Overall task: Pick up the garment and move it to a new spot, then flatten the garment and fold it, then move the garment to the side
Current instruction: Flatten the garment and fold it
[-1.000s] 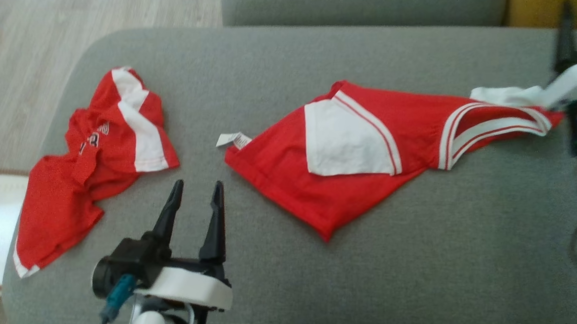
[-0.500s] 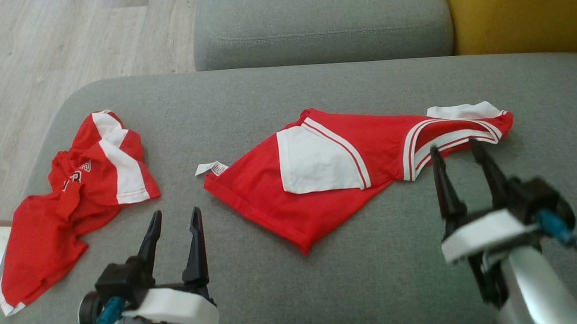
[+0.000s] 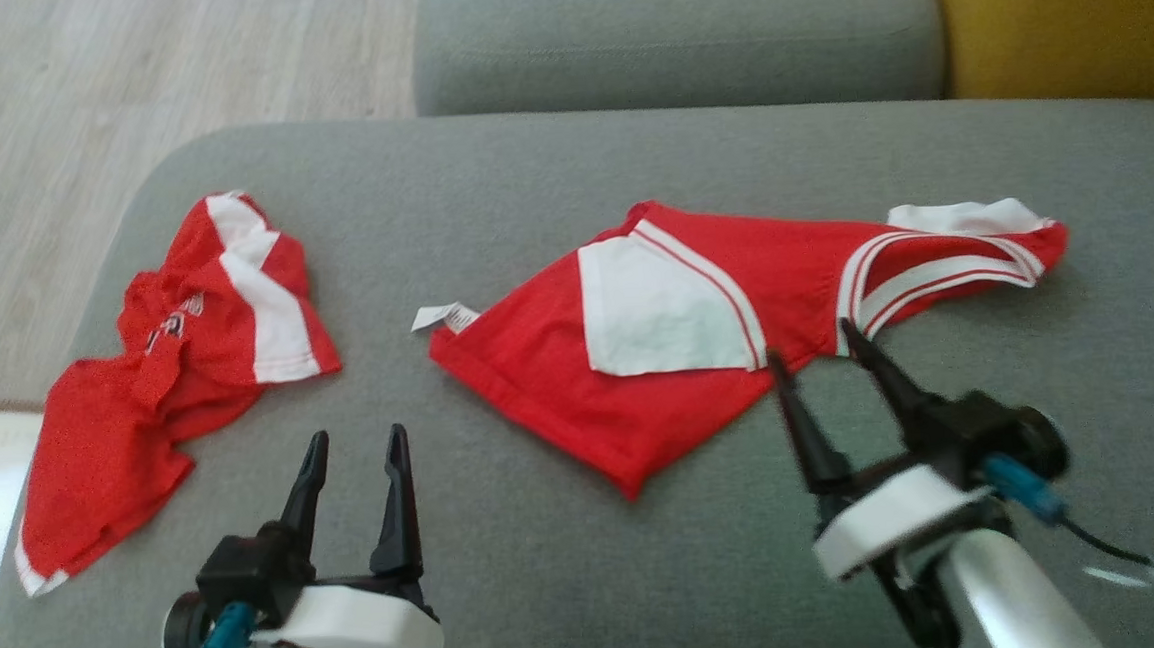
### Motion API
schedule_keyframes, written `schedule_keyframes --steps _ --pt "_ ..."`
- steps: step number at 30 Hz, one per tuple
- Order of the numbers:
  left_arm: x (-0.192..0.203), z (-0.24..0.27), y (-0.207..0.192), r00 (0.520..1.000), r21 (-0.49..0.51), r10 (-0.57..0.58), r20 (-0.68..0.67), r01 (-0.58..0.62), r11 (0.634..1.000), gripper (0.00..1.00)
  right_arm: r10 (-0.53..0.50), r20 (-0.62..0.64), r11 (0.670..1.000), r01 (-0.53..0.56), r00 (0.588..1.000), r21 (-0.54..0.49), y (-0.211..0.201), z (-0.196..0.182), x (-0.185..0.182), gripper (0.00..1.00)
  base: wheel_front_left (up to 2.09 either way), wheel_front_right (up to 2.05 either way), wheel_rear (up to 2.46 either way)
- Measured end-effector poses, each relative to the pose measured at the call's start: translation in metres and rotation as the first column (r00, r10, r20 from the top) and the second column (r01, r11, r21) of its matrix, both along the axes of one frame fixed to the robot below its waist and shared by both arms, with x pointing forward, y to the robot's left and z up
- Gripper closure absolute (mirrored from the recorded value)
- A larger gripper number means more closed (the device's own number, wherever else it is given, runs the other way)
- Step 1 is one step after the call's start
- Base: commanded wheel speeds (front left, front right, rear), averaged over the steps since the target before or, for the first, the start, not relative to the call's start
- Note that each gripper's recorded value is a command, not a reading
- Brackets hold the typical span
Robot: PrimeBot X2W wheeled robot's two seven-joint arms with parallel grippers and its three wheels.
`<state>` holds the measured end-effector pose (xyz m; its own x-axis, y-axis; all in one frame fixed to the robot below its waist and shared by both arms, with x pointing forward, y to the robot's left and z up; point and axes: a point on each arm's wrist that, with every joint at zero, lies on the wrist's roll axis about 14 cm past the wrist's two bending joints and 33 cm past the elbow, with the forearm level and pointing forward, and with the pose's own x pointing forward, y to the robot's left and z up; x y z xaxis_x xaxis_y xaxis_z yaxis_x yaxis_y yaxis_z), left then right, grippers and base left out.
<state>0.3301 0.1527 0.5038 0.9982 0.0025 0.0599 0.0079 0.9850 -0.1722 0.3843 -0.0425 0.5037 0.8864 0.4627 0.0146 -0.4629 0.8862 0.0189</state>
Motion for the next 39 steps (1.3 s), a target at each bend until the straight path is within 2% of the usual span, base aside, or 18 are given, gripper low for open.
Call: schedule_keyframes --steps 4,10,20,29,30,31,39 --pt "-0.002 -0.006 0.004 1.000 -0.003 0.015 -0.022 -0.015 1.000 0.00 0.140 -0.017 0.987 -0.141 0.990 -0.073 0.044 -0.006 0.004 0.00 0.00 0.00 0.00" --pt "0.001 -0.006 0.009 0.999 -0.027 0.041 -0.028 -0.041 0.999 0.00 0.265 -0.124 0.938 -0.285 0.956 -0.197 0.086 -0.039 0.016 0.00 0.00 0.00 0.00" --pt "-0.013 -0.024 0.034 0.985 -0.033 0.141 -0.098 -0.145 0.989 0.00 0.288 -0.254 0.885 -0.358 0.923 -0.298 0.102 -0.089 0.039 0.00 0.00 0.00 0.00" --pt "-0.008 -0.026 0.039 0.981 -0.019 0.159 -0.110 -0.162 0.987 0.00 0.280 -0.315 0.870 -0.378 0.907 -0.315 0.105 -0.113 0.050 0.00 0.00 0.00 0.00" --pt "-0.008 -0.026 0.040 0.980 -0.016 0.163 -0.112 -0.165 0.986 0.00 0.277 -0.318 0.871 -0.377 0.907 -0.315 0.104 -0.114 0.051 0.53 0.00 0.00 0.00" --pt "-0.007 -0.026 0.040 0.980 -0.015 0.164 -0.112 -0.166 0.986 0.00 0.273 -0.319 0.873 -0.373 0.907 -0.313 0.103 -0.115 0.053 1.00 0.00 0.00 0.00" --pt "-0.004 -0.028 0.038 0.981 -0.024 0.156 -0.118 -0.160 0.987 0.00 0.258 -0.320 0.882 -0.357 0.912 -0.308 0.098 -0.119 0.059 1.00 0.00 0.00 0.00"
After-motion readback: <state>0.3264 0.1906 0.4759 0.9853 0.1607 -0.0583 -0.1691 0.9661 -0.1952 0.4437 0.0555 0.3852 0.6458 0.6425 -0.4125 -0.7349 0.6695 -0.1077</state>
